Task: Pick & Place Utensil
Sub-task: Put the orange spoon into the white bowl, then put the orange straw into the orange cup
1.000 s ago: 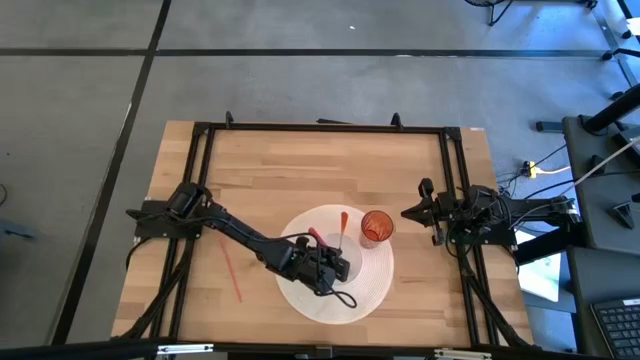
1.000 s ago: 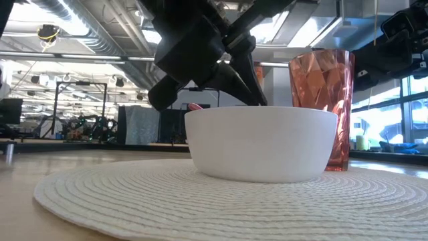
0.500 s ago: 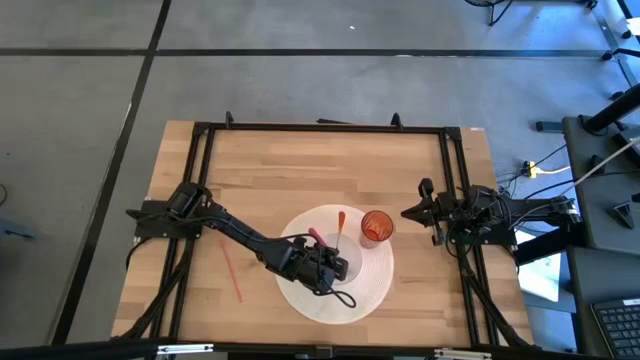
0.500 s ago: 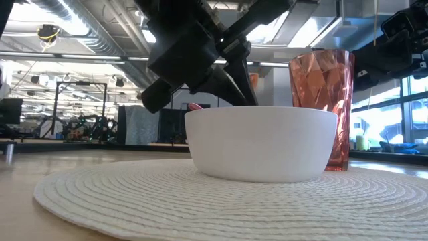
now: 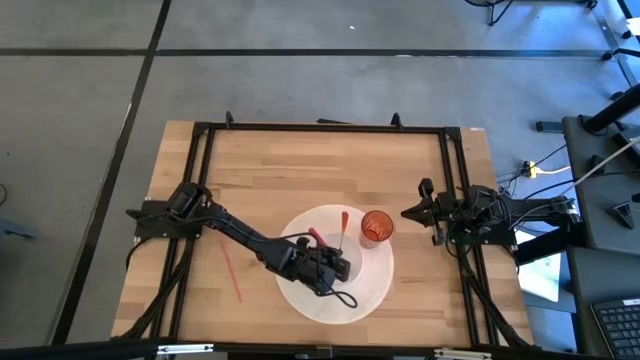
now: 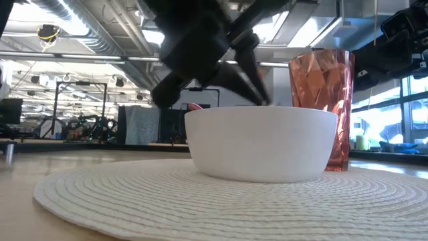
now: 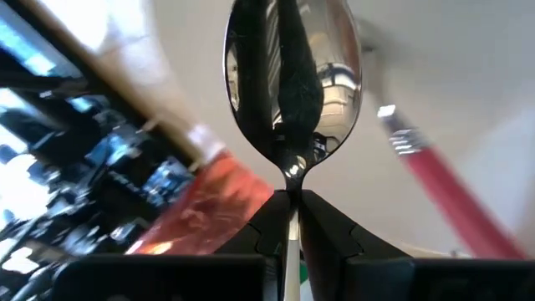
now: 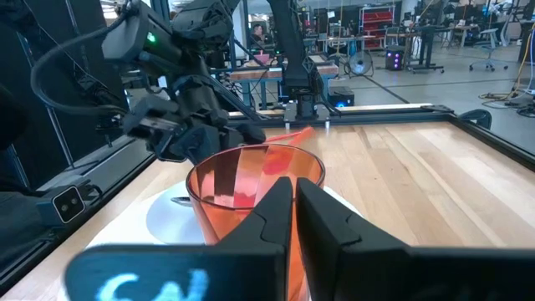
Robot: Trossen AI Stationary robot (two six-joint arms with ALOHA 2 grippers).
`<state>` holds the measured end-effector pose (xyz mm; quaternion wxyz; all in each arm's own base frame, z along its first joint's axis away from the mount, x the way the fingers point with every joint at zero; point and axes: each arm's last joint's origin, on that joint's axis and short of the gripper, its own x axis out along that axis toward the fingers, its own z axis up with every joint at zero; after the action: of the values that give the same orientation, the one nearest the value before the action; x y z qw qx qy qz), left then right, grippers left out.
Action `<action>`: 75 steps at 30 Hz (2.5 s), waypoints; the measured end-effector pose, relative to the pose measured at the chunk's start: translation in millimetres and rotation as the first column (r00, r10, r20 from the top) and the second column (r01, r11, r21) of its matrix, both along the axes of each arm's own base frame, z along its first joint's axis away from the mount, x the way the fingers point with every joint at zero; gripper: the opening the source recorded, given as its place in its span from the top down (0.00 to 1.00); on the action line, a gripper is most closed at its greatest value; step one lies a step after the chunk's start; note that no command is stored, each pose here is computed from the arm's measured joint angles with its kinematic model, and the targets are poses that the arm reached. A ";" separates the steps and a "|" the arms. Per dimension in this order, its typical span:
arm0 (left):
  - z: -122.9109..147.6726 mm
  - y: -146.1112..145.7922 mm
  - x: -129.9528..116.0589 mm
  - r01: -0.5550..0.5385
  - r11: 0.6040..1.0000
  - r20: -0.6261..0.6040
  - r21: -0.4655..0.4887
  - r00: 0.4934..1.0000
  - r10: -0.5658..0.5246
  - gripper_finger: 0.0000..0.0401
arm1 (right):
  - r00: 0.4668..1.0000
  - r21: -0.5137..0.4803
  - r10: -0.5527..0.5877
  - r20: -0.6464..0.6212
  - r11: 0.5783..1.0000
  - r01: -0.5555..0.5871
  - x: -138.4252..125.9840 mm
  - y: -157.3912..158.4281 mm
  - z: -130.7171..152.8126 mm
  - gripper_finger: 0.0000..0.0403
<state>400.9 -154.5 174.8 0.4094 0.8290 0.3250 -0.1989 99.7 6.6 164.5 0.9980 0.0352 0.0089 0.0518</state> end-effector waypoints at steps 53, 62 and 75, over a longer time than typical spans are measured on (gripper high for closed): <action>95.0 39.0 -211.9 -0.628 -0.270 -0.518 -0.730 0.251 0.818 0.96 | 1.000 0.030 -0.001 -0.002 1.000 0.001 0.0 0.0 0.1 0.95; 17.9 35.5 -243.2 -0.868 -0.296 -0.638 -0.398 0.030 0.769 0.89 | 1.000 0.027 -0.001 -0.003 1.000 0.001 0.0 0.0 -0.1 0.95; -22.2 8.6 -232.5 -0.957 -0.015 -0.666 -0.290 0.191 0.721 0.60 | 1.000 0.029 -0.001 -0.002 1.000 0.001 0.0 0.0 0.0 0.95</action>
<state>168.4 -145.9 152.6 0.6469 0.1860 0.7268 -0.1370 99.7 6.5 164.6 0.9974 0.0498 0.0094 0.0515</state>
